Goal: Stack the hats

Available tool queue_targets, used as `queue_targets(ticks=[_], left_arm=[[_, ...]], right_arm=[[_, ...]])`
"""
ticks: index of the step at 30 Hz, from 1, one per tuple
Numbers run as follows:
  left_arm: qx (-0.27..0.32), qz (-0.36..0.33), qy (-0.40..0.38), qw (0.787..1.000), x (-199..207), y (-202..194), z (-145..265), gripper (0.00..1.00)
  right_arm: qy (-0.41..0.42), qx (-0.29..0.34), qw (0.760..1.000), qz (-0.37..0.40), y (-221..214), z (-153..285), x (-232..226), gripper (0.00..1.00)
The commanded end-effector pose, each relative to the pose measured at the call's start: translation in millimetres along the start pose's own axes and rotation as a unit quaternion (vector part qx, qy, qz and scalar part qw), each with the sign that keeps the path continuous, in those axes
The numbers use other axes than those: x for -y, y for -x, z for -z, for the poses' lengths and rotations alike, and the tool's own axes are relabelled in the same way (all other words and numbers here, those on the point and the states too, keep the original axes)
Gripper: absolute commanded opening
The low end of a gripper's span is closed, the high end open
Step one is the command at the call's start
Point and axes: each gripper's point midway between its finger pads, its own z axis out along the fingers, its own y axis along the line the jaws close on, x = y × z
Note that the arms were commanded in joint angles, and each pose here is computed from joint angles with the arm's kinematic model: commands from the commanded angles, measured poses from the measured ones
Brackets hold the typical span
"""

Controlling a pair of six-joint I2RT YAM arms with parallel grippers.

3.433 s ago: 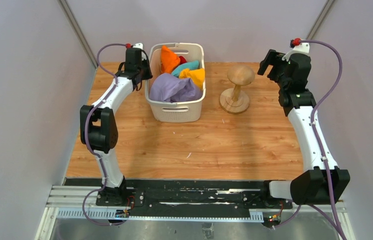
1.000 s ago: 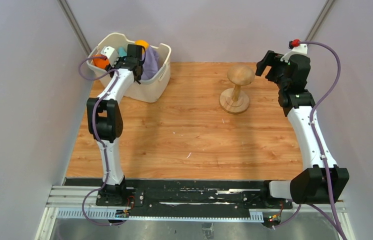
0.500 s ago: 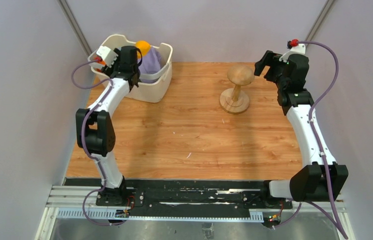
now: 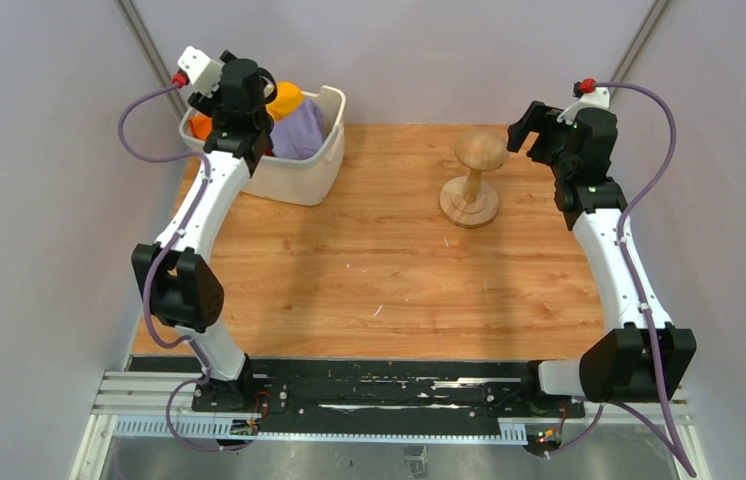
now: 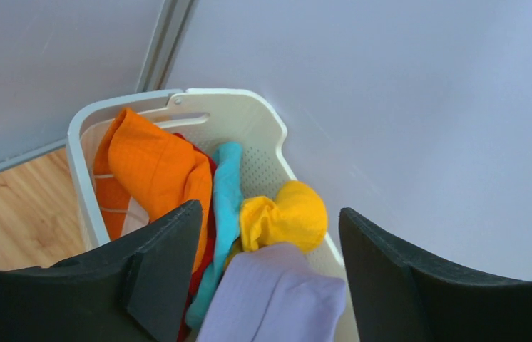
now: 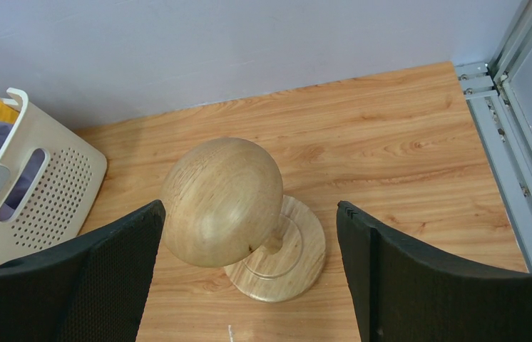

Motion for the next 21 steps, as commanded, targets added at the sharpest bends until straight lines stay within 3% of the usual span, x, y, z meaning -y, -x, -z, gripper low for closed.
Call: queue_targets(ticks=[1, 4, 6, 10, 21], left_arm=[[-0.037, -0.047, -0.042, 0.997, 10.2, -24.3, -1.0, 0.79], [-0.098, -0.106, -0.120, 0.982, 41.2, -53.6, -2.2, 0.82], [-0.157, -0.154, -0.181, 0.959, 65.5, -77.4, 0.6, 0.83], [-0.227, -0.194, -0.229, 0.927, 94.6, -100.5, 0.8, 0.85], [-0.312, -0.226, -0.212, 0.898, 62.3, -171.7, 1.3, 0.83]], right_arm=[[0.001, 0.008, 1.000, -0.006, 4.0, -1.4, 3.2, 0.89], [0.000, 0.009, 1.000, -0.004, 4.5, -1.1, 3.7, 0.89], [-0.002, 0.010, 1.000, -0.002, 5.2, -0.1, 4.3, 0.89], [-0.005, 0.011, 1.000, 0.000, 6.0, 0.6, 5.3, 0.89], [-0.008, 0.008, 1.000, 0.002, 4.2, 0.2, 6.8, 0.89]])
